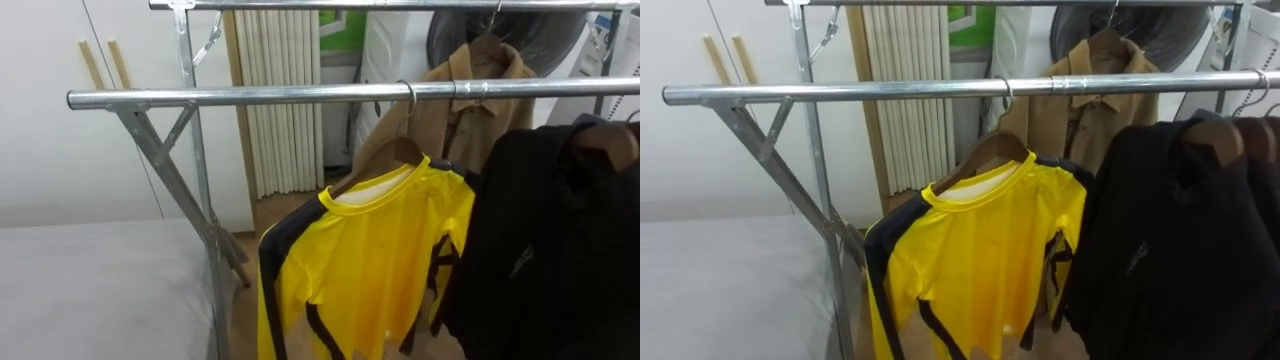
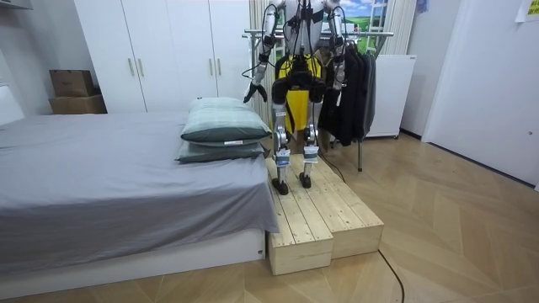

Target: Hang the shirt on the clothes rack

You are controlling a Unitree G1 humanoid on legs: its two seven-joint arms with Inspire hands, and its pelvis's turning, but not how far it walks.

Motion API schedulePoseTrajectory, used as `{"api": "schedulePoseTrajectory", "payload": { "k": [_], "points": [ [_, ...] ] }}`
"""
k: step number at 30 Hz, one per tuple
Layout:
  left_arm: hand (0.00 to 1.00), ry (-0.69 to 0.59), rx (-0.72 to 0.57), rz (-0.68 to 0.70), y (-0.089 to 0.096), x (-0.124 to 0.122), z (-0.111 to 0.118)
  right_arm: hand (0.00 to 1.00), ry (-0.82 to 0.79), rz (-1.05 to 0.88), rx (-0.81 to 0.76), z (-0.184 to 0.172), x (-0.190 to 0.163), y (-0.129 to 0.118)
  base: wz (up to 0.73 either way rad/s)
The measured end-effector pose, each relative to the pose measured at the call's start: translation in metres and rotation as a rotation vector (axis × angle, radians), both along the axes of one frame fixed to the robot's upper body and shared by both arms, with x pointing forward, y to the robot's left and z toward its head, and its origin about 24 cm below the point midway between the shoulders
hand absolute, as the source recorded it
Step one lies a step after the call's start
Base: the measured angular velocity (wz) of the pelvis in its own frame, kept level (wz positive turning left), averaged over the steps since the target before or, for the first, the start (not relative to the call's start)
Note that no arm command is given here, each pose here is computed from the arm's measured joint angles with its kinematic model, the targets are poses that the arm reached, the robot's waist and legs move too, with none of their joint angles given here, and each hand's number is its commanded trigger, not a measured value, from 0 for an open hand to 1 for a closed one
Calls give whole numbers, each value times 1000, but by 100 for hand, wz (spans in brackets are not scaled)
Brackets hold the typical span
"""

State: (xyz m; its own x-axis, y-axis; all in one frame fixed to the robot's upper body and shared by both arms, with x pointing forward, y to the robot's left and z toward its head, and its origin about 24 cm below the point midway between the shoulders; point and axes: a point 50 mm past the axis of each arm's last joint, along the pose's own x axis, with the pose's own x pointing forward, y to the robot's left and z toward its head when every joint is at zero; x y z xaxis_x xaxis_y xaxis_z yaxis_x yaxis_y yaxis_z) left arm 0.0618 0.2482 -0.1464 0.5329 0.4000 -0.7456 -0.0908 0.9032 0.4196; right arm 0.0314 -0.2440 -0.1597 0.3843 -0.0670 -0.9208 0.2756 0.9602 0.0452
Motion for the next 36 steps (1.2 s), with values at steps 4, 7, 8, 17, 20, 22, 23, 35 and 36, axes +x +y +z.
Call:
{"api": "schedulePoseTrajectory", "payload": {
  "k": [4,7,8,17,20,22,23,35,36],
  "points": [
    [0,-4,-60,22,0,0,-1,0,19,-14,20,-2,-1,0,6],
    [0,-8,-105,38,-1,0,-1,0,18,-10,34,-2,2,1,3],
    [0,-10,-124,48,0,0,-1,0,32,-15,43,-3,-1,2,0],
    [0,-13,-185,62,3,2,-1,0,57,-49,100,-6,-4,9,4],
    [0,-11,-191,58,2,4,-1,0,60,-44,108,-6,-2,11,7],
    [0,-10,-192,59,2,4,-2,0,66,-26,105,-7,1,12,0],
    [0,-9,-193,59,2,4,-2,0,68,-15,99,-7,2,12,0],
    [0,-1,-195,58,1,8,-2,0,99,94,40,-8,16,16,0],
    [0,-1,-195,58,1,8,-2,0,99,96,40,-8,16,16,0]
  ]
}}
